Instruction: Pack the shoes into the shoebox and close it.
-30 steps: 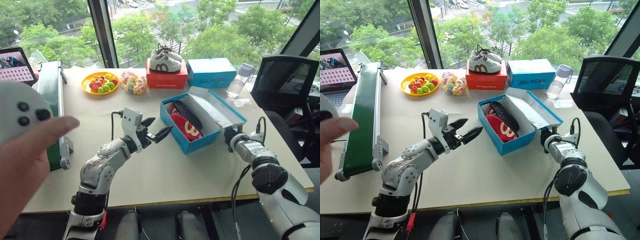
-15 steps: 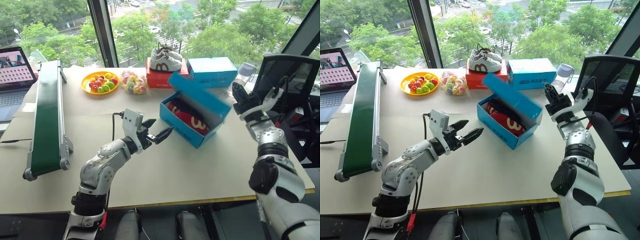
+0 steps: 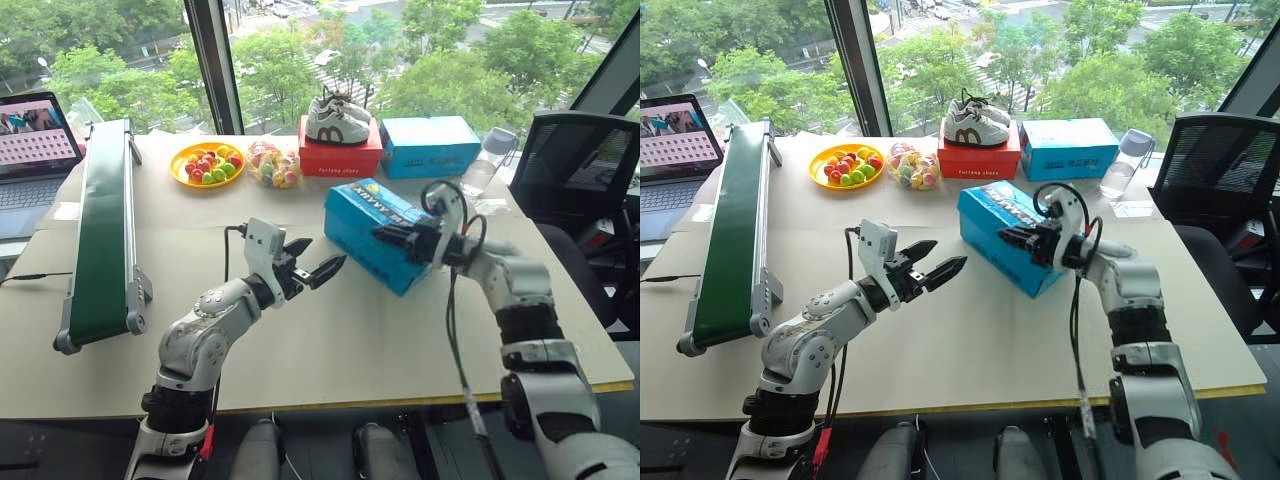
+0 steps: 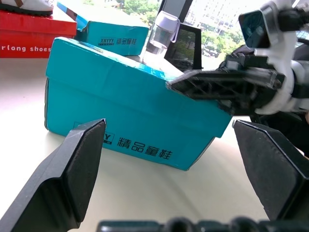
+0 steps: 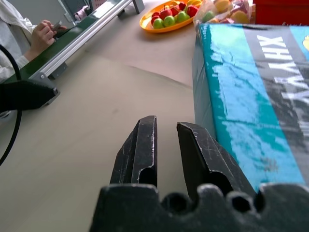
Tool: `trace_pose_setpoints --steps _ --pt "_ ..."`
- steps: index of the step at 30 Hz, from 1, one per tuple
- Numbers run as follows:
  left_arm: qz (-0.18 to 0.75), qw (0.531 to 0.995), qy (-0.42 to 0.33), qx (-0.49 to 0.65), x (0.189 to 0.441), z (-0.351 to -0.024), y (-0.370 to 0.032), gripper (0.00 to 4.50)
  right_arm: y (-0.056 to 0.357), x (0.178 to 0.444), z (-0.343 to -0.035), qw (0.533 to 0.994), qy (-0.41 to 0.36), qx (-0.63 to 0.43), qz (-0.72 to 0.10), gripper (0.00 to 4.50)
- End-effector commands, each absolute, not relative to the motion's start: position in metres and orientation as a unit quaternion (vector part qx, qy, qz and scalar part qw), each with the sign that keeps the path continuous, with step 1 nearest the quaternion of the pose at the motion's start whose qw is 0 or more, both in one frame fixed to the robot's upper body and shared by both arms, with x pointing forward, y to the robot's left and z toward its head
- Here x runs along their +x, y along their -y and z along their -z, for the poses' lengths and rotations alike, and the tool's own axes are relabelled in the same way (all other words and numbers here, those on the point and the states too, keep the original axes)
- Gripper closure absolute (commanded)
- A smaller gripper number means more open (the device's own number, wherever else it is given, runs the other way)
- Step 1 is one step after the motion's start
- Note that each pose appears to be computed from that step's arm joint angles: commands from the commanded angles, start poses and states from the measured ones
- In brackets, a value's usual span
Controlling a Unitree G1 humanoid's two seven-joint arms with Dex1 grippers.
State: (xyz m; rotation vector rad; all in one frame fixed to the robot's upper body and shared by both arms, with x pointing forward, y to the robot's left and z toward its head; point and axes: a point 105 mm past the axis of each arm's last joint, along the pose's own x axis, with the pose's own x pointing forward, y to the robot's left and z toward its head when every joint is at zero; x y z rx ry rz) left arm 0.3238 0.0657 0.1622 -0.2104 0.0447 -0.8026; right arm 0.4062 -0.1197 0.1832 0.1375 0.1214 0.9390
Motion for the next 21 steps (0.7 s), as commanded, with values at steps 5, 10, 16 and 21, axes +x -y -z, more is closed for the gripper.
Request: trace_pose_setpoints --steps 5,10,16,21 --pt "0.391 0.915 0.000 -0.098 0.319 -0.173 -0.066 0.00 0.113 0.431 -0.244 0.885 0.022 0.139 -0.443 3.43" --pt "0.387 0.917 0.001 -0.099 0.318 -0.173 -0.066 0.00 0.119 0.454 -0.206 0.929 -0.033 0.084 -0.360 3.43" --pt "0.381 0.920 0.001 -0.098 0.317 -0.173 -0.069 0.00 0.120 0.454 -0.134 0.942 -0.115 0.010 -0.315 3.43" --pt "0.376 0.921 0.002 -0.098 0.316 -0.174 -0.071 0.00 0.111 0.448 -0.112 0.936 -0.136 0.009 -0.325 3.43"
